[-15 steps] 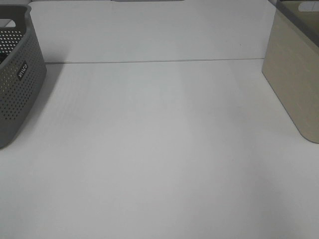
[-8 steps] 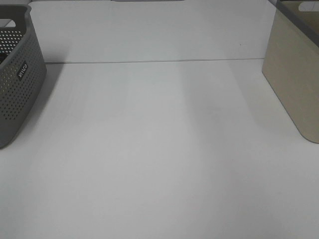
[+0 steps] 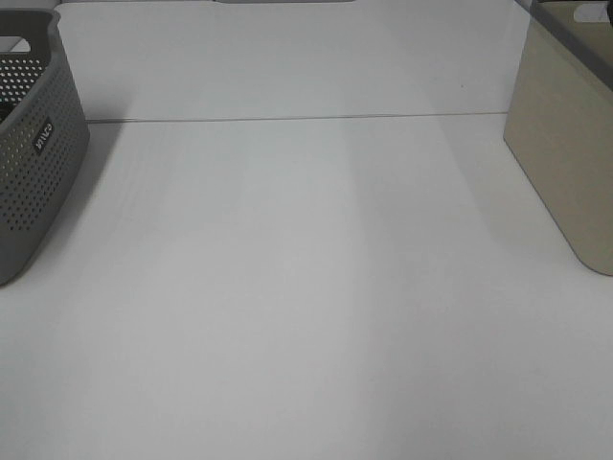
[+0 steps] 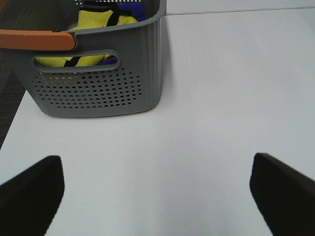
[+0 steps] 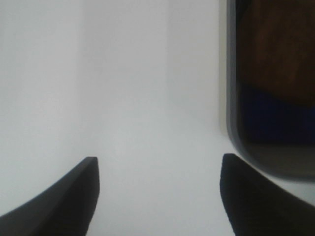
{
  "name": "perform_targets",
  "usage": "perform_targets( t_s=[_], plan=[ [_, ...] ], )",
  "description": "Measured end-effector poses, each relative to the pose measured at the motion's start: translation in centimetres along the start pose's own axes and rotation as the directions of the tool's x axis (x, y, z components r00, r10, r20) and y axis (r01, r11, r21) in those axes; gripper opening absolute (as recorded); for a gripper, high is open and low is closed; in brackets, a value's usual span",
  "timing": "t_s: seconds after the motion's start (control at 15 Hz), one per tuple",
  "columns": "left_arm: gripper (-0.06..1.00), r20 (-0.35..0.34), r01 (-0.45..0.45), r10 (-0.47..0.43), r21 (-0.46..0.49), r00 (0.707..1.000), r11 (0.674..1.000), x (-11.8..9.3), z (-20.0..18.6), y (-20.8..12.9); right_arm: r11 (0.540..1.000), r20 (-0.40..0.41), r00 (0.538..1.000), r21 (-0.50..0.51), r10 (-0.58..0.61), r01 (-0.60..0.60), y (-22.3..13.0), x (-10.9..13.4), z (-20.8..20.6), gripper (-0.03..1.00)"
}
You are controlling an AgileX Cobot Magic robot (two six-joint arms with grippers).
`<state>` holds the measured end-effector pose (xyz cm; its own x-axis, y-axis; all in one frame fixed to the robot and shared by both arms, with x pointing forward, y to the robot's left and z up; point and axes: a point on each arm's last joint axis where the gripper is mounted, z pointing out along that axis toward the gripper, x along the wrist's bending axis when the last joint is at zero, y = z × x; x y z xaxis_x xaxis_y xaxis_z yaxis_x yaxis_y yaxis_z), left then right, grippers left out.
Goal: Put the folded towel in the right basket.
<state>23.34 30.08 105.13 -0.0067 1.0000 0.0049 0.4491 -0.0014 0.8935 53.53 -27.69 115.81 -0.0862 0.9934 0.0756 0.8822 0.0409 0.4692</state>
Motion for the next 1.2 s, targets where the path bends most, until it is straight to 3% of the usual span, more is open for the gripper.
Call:
perform_targets(
  t_s=[0.27, 0.53, 0.73, 0.93, 1.07, 1.13, 1.2],
  plan=[
    [0.97, 0.0, 0.0, 0.0, 0.0, 1.0, 1.0, 0.0, 0.0, 0.0, 0.981, 0.006, 0.999, 0.192, 0.032, -0.032, -11.5, -0.1, 1.3, 0.66],
    [0.97, 0.0, 0.0, 0.0, 0.0, 1.0, 1.0, 0.0, 0.0, 0.0, 0.977, 0.012, 1.0, 0.211, 0.021, -0.023, -20.4, -0.2, 1.3, 0.66],
    [0.97, 0.0, 0.0, 0.0, 0.0, 1.0, 1.0, 0.0, 0.0, 0.0, 0.995, 0.034, 0.999, 0.097, -0.018, 0.015, -23.8, -0.4, 0.5, 0.66],
    [0.97, 0.0, 0.0, 0.0, 0.0, 1.0, 1.0, 0.0, 0.0, 0.0, 0.99, 0.07, 0.997, -0.131, -0.041, 0.05, -26.3, -0.5, -1.5, 0.66],
    [0.97, 0.0, 0.0, 0.0, 0.0, 1.0, 1.0, 0.0, 0.0, 0.0, 0.957, 0.079, 0.996, -0.282, -0.045, 0.065, -27.9, -0.4, -2.6, 0.66],
    [0.97, 0.0, 0.0, 0.0, 0.0, 1.0, 1.0, 0.0, 0.0, 0.0, 0.912, 0.085, 0.995, -0.403, -0.045, 0.075, -29.3, -0.3, -3.6, 0.66],
    [0.97, 0.0, 0.0, 0.0, 0.0, 1.0, 1.0, 0.0, 0.0, 0.0, 0.887, 0.088, 0.995, -0.454, -0.045, 0.08, -30.0, -0.3, -4.1, 0.66]
  ],
)
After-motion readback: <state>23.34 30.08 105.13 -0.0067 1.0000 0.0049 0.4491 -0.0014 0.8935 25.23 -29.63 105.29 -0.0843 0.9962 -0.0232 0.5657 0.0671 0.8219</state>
